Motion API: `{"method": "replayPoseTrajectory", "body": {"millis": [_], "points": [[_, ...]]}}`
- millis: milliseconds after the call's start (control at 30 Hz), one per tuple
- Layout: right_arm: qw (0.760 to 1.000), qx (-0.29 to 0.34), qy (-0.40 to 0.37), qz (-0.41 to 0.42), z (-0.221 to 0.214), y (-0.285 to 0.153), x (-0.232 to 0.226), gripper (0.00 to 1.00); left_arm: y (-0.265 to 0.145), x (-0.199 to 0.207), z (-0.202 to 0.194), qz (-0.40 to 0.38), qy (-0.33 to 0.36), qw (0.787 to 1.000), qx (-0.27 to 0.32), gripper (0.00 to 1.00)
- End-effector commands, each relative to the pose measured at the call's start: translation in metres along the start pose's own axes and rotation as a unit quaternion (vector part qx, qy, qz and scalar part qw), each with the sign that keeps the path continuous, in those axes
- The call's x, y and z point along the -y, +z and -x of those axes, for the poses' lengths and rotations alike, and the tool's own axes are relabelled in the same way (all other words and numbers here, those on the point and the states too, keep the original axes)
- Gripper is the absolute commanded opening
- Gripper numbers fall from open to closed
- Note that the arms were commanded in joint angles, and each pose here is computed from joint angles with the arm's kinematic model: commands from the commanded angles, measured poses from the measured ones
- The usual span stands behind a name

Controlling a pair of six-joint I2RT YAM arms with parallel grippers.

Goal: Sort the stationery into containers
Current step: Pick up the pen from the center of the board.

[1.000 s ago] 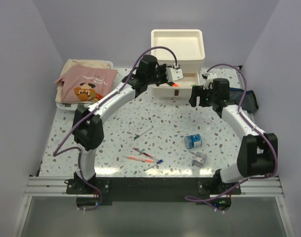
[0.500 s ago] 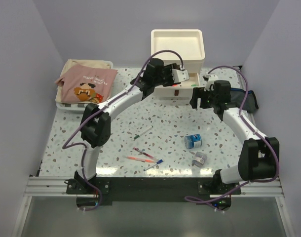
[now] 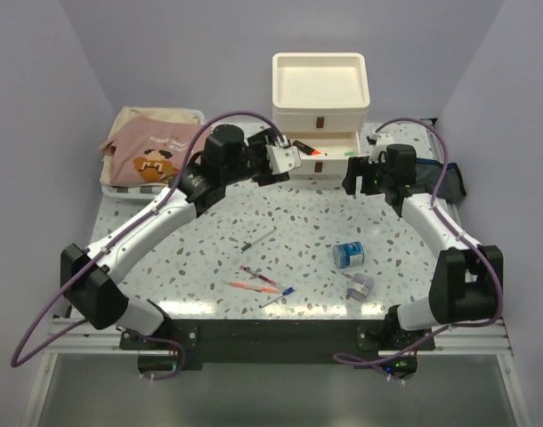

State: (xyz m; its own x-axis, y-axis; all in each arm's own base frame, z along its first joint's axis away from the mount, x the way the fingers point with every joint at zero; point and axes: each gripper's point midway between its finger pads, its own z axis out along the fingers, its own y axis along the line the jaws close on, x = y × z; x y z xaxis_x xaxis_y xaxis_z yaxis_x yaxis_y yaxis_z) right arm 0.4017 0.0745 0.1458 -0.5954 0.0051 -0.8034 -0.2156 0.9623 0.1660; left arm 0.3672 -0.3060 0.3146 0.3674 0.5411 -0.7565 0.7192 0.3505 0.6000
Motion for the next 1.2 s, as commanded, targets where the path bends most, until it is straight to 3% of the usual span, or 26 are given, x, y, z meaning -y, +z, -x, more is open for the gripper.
{"method": "replayPoseTrajectory", "body": {"millis": [0, 167, 867, 1167], "points": [[1.000, 0.016, 0.001, 0.008, 0.011, 0.006, -0.002, 0.87, -0.012, 0.121, -0.094, -0.199, -0.090, 0.966, -0.139, 0.68], [1.000, 0.018, 0.002, 0.011, 0.015, 0.006, -0.003, 0.87, -0.015, 0.170, -0.157, -0.231, -0.175, 0.927, -0.239, 0.58], [1.000, 0.012, 0.000, 0.002, 0.006, 0.003, 0.000, 0.86, 0.026, 0.192, -0.206, -0.218, -0.207, 0.912, -0.280, 0.46], [1.000, 0.009, 0.000, 0.000, 0.004, 0.006, 0.002, 0.86, 0.014, 0.212, -0.225, -0.244, -0.207, 0.896, -0.308, 0.31]]}}
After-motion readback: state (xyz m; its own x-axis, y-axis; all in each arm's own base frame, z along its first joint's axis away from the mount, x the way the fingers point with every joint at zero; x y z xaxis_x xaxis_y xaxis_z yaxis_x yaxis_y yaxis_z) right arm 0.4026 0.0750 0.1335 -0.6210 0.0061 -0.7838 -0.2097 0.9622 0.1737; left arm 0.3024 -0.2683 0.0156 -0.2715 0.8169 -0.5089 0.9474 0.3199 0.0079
